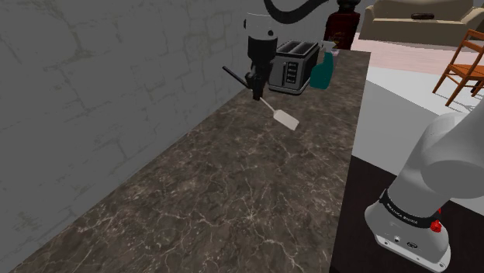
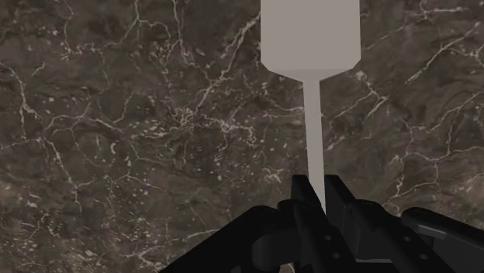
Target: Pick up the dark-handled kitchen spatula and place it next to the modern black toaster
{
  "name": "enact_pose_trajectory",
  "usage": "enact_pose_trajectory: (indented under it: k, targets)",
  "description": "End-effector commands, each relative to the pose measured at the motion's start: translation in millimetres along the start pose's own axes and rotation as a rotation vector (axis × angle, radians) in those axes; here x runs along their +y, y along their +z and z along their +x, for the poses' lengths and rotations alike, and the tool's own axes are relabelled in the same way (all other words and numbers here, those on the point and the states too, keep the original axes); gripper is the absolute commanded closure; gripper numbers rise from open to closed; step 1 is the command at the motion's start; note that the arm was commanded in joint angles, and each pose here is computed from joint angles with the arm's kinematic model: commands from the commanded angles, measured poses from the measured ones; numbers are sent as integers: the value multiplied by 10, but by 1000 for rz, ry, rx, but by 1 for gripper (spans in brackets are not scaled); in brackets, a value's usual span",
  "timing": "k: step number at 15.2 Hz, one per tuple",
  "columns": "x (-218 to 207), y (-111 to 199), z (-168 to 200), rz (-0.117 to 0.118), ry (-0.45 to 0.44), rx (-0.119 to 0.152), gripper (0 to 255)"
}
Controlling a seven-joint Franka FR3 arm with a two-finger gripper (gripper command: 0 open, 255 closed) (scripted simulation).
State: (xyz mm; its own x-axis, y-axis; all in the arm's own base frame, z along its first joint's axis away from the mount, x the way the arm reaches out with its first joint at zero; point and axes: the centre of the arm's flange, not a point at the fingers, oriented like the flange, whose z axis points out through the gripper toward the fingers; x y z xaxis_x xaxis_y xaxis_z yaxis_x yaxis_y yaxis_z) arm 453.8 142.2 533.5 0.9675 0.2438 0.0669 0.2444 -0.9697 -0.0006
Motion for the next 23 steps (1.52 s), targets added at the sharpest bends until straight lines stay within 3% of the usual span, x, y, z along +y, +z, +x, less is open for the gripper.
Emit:
enact_pose_trajectory:
  k: [1, 15, 23]
  targets:
    - [7, -109, -3, 0, 0, 0, 255]
    - [7, -816, 43, 0, 0, 0, 255]
    - [1030, -836, -216, 0, 0, 0, 255]
